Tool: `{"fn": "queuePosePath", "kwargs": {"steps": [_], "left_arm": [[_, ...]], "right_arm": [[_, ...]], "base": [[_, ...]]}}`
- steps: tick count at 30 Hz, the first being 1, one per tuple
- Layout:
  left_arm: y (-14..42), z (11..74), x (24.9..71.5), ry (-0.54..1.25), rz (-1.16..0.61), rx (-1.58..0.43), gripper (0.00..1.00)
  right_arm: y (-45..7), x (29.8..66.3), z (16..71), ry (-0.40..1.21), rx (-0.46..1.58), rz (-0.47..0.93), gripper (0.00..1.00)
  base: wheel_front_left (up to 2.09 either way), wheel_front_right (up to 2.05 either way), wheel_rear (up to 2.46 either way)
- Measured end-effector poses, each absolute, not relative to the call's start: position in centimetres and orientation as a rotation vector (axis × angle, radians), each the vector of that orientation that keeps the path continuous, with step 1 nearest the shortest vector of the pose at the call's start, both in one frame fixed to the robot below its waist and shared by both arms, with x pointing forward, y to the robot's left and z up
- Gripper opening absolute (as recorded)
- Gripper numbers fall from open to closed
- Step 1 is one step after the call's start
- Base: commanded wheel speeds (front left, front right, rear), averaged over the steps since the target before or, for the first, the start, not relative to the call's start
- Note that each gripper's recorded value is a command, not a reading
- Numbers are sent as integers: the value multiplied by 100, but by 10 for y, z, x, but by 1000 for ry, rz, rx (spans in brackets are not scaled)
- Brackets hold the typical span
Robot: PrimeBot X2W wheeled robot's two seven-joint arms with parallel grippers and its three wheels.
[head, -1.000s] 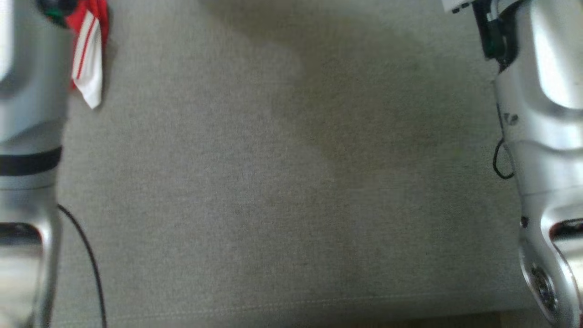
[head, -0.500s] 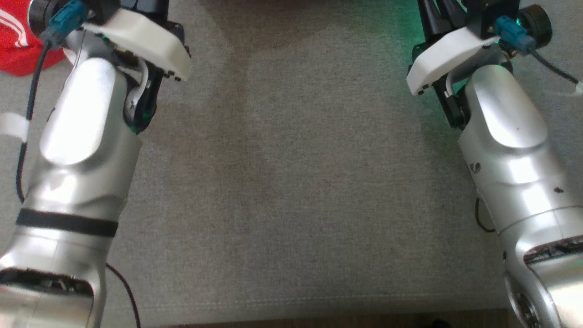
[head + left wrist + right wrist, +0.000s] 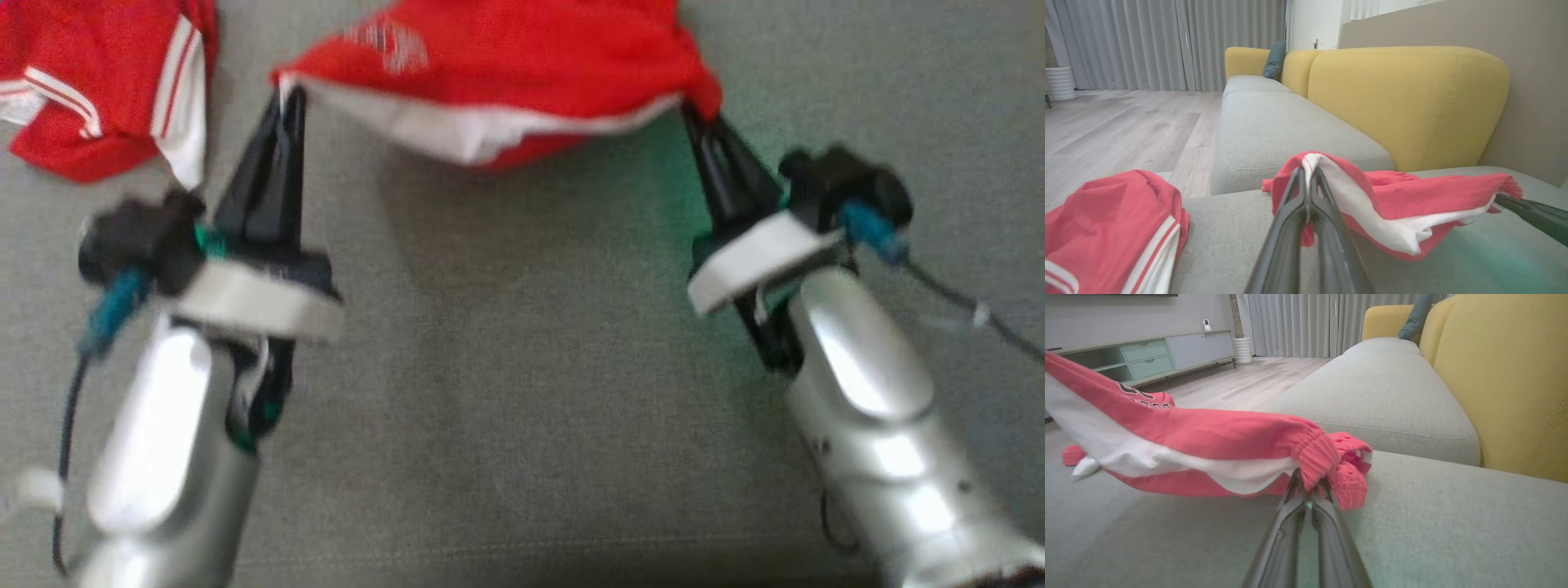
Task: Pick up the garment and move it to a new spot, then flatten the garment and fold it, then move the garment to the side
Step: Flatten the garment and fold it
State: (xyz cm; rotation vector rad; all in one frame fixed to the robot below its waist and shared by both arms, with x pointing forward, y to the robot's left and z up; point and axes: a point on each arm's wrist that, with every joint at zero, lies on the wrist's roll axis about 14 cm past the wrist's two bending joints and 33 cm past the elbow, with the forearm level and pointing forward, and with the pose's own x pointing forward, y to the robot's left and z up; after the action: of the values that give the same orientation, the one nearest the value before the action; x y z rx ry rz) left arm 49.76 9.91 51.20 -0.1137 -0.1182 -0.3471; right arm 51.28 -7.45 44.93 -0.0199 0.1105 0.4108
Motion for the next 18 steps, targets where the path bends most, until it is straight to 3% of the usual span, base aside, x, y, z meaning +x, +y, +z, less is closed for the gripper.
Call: {"fn": "queuePosePath", "kwargs": {"steps": [9,18], "left_arm": [[98,552,406,-208,-338,-154,0],[84,574,335,-207,-362,-191,0]], "right_arm": [[-75,432,461,84,83,401,0],[-111,365,459,122,81,322,0]], "base": [[0,0,0],[0,0,0]]}}
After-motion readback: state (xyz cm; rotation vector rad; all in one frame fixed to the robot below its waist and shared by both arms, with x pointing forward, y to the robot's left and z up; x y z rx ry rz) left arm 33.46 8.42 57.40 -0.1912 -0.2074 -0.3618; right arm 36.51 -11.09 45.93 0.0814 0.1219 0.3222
